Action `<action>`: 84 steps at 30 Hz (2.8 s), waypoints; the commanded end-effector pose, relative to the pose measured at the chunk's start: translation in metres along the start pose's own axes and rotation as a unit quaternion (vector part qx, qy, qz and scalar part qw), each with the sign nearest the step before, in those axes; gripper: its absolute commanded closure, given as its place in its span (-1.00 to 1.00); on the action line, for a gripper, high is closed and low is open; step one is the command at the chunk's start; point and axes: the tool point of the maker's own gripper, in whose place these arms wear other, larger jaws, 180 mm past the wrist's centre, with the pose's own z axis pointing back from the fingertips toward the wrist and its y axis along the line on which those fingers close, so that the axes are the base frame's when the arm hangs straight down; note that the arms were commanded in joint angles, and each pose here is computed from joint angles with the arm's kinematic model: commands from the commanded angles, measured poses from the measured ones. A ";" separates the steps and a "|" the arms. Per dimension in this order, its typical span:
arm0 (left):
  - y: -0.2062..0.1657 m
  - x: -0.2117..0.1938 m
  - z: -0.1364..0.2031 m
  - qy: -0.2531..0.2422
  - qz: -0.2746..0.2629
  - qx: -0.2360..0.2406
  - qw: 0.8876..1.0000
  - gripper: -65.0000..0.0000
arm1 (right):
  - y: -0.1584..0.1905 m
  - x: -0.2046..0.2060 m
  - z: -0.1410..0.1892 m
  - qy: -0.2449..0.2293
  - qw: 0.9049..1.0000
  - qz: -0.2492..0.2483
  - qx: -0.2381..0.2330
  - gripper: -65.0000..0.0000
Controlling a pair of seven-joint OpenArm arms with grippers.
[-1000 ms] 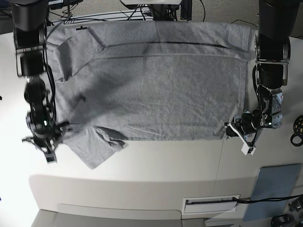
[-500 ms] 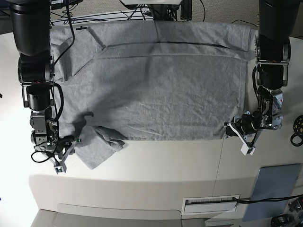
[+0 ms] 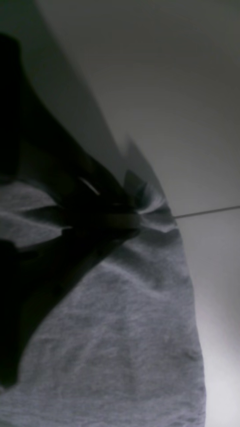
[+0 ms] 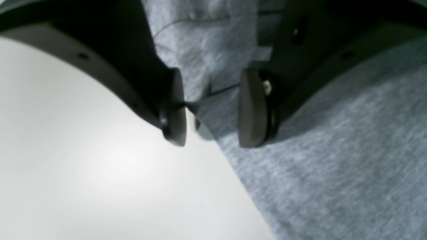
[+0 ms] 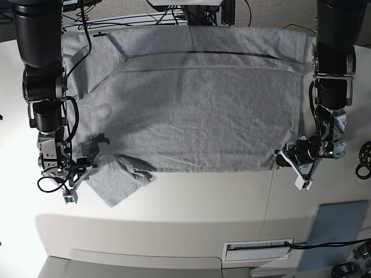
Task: Fold the T-shirt properly
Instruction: 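Grasp the opposite side edge with both grippers and lift it, then fold the lifted edge over onto the first fold with both grippers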
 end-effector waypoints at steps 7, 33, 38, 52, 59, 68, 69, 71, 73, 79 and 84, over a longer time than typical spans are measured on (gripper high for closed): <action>0.003 -0.003 0.002 0.014 0.004 0.002 1.000 1.00 | -0.006 -0.023 0.002 0.061 0.998 0.009 -0.007 0.95; -0.010 0.032 0.040 -0.049 -0.042 -0.013 0.998 1.00 | -0.047 0.036 0.109 -0.105 0.980 0.081 -0.149 1.00; -0.005 0.018 0.066 -0.073 -0.017 -0.017 0.997 1.00 | -0.042 0.012 0.123 -0.101 0.980 0.086 -0.150 1.00; -0.017 -0.083 0.099 -0.022 -0.001 -0.043 0.999 1.00 | -0.034 -0.072 0.194 -0.087 0.976 0.097 -0.174 1.00; -0.027 -0.118 0.107 0.000 -0.007 -0.046 0.999 1.00 | -0.037 -0.117 0.222 -0.053 0.973 0.107 -0.199 1.00; -0.029 -0.137 0.109 0.020 -0.003 -0.046 0.999 1.00 | -0.027 -0.161 0.236 -0.007 0.975 0.122 -0.186 1.00; -0.029 -0.139 0.109 0.021 -0.003 -0.046 0.999 1.00 | -0.025 -0.164 0.238 -0.006 0.975 0.123 -0.185 1.00; -0.029 -0.140 0.109 0.024 -0.003 -0.047 0.999 1.00 | -0.022 -0.166 0.241 -0.006 0.975 0.127 -0.183 1.00; -0.029 -0.142 0.110 0.028 -0.003 -0.046 0.999 1.00 | -0.023 -0.168 0.242 -0.003 0.974 0.129 -0.187 1.00; -0.028 -0.147 0.111 0.043 -0.004 -0.045 0.998 1.00 | -0.026 -0.173 0.243 0.013 0.972 0.130 -0.194 1.00; -0.021 -0.151 0.115 0.061 -0.012 -0.038 0.997 1.00 | -0.027 -0.177 0.244 0.021 0.971 0.129 -0.200 1.00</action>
